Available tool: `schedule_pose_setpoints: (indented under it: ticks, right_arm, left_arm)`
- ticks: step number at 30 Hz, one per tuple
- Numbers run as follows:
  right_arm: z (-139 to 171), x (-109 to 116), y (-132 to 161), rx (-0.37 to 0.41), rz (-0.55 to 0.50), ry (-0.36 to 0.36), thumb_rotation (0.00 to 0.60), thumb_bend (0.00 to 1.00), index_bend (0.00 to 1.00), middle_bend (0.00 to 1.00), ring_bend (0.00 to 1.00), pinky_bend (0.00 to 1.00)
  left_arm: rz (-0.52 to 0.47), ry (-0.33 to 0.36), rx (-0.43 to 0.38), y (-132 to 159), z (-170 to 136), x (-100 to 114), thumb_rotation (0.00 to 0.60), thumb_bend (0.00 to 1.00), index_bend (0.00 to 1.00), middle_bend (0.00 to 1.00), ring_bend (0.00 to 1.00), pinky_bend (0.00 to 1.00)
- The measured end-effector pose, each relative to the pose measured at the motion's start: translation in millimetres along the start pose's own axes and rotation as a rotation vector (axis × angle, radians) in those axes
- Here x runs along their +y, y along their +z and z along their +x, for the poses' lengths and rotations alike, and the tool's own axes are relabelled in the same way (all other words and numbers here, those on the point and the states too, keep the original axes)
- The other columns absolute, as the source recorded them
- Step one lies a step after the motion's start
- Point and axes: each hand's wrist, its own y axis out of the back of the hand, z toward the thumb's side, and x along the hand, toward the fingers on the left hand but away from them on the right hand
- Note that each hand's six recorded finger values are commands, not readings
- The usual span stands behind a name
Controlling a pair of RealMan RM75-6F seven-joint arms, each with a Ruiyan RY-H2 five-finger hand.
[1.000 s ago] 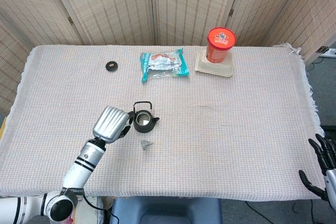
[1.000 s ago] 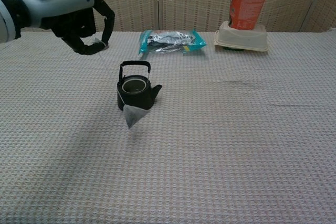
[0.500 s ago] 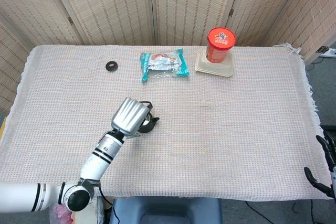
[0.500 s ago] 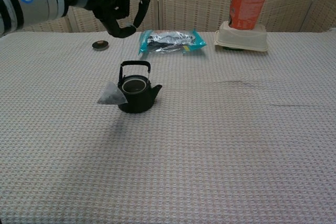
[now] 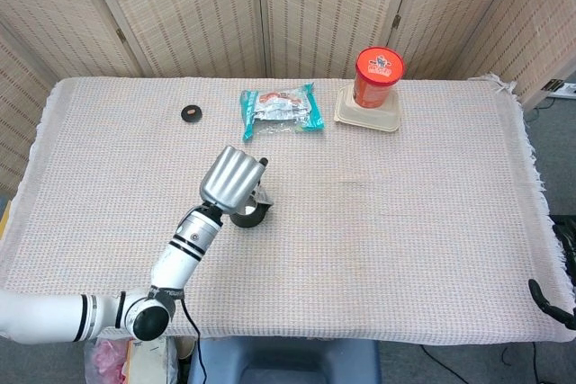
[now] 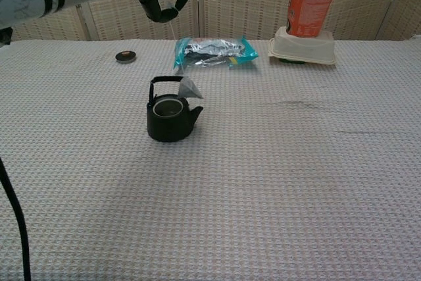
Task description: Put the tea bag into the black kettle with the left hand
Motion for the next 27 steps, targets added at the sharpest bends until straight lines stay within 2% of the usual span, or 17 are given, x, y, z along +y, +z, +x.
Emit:
schedule_pose_setpoints:
  ticks: [12,21,27]
  right_arm:
    - [3.1,0.0,5.8,0.013,0.007,-0.013,0.600,0.27,0.00,0.00,0.00,0.00]
    - [5.6,1.9,4.5,0.008,0.007,-0.023,0.600,0.27,0.00,0.00,0.00,0.00]
    - [8.0,1.2,7.0,0.018,0.014,-0.028,0.600,0.27,0.00,0.00,0.00,0.00]
  left_arm:
    - [-0.042,-0.047,0.003,-16.0,2.9,-25.4,0.600,0.44,0.60,1.00,1.00,1.00]
    - [-0.046,-0.052,-0.010,-14.0,2.5,-28.2,0.600,0.44,0.60,1.00,1.00,1.00]
    - [-0.093,-0.080,-0.023,-8.3,-2.8,-40.7,0.600,0.44,0.60,1.00,1.00,1.00]
